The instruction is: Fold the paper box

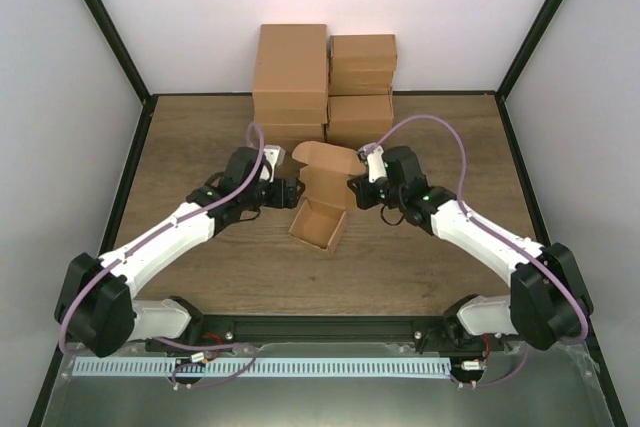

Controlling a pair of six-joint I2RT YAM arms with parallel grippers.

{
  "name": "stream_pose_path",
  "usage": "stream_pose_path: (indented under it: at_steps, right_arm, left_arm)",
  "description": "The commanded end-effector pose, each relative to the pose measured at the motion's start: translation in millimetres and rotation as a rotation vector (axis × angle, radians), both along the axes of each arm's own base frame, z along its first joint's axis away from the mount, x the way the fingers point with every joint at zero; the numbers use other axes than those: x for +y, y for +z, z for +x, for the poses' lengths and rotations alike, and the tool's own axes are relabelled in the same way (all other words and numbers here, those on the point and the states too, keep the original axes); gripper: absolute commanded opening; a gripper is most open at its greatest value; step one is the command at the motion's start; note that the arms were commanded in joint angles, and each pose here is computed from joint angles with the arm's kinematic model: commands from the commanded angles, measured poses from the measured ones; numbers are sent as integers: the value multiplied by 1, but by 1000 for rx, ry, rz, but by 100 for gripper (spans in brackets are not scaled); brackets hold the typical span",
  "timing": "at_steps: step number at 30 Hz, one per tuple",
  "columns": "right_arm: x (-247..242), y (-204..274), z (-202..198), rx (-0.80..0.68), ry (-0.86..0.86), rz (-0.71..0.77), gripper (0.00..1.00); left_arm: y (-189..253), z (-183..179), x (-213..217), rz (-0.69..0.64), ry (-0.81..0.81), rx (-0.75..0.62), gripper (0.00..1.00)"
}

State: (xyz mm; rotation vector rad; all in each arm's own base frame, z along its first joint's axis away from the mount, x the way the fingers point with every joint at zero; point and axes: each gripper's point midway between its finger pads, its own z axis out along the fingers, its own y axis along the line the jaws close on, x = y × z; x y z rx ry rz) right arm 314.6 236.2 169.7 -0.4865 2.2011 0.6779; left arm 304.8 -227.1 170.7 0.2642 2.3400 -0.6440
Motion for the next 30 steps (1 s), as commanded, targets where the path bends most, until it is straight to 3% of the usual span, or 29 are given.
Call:
stream_pose_path:
  at_steps: [1, 11, 16, 23, 30]
  right_arm:
    - [10, 12, 6, -37, 63, -7, 1]
    - [17, 5, 10, -20, 101, -22, 1]
    - [15, 4, 13, -21, 88, -39, 1]
    - [14, 3, 16, -12, 69, -46, 1]
    - [15, 2, 18, -6, 68, -46, 1]
  left_arm:
    - [11, 22, -12, -15, -49, -90, 84]
    - [-17, 44, -17, -23, -65, -49, 61]
    - [-20, 41, -25, -66, -121, -5, 39]
    - [-20, 32, -25, -71, -110, 53, 37]
    - [-24, 28, -26, -51, -89, 93, 25]
